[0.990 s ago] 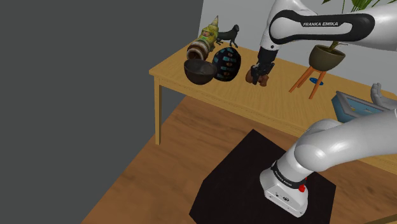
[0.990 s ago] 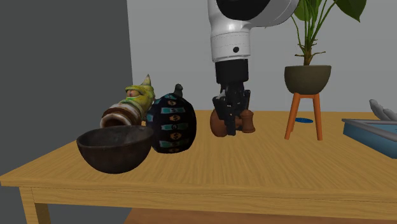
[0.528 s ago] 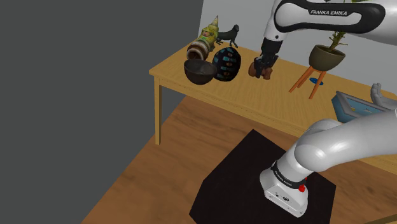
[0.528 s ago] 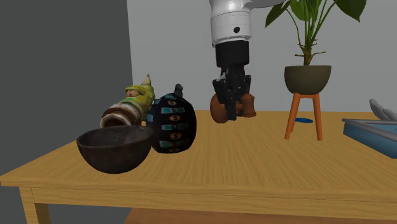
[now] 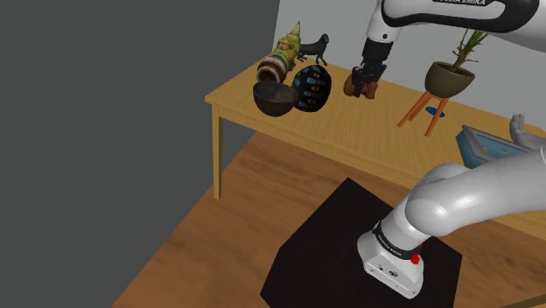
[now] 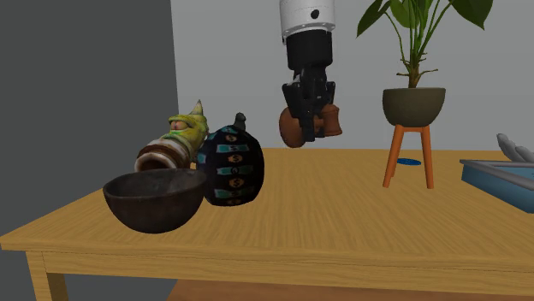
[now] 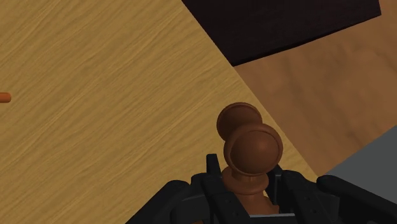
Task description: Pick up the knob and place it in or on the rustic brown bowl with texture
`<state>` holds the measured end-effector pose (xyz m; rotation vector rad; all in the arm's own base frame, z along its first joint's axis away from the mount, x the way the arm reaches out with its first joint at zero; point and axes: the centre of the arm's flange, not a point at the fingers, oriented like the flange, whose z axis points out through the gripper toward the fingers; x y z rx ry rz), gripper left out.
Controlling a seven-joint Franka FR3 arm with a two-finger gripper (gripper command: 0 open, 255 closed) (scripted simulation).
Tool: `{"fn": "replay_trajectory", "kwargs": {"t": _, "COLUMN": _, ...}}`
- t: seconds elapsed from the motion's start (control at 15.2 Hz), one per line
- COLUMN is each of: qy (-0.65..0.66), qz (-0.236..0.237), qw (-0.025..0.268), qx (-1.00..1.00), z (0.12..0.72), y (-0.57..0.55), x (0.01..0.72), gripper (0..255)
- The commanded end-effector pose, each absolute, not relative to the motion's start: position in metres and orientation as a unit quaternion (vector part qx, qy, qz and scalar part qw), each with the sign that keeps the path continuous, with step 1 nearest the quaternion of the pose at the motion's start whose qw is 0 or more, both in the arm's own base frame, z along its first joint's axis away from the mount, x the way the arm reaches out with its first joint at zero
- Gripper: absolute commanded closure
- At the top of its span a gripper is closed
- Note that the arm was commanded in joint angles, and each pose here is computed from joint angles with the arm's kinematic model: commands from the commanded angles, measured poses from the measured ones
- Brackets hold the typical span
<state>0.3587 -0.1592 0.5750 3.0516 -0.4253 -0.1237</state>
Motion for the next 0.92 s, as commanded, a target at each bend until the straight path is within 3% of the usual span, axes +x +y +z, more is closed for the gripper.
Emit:
{"fn": "replay_trajectory", "kwargs": {"t": 0.0, "qy": -0.138, "qz": -0.04, "qw": 0.029, "qx": 0.989, "z": 0.576, "y": -0.151, "x": 0.376, "gripper": 255}}
{"fn": "replay_trajectory", "kwargs": {"t": 0.86, "qy": -0.138, "qz": -0.04, "qw": 0.029, "qx": 0.989, "z": 0.569, "y": -0.087, "x": 0.535, "gripper": 255}}
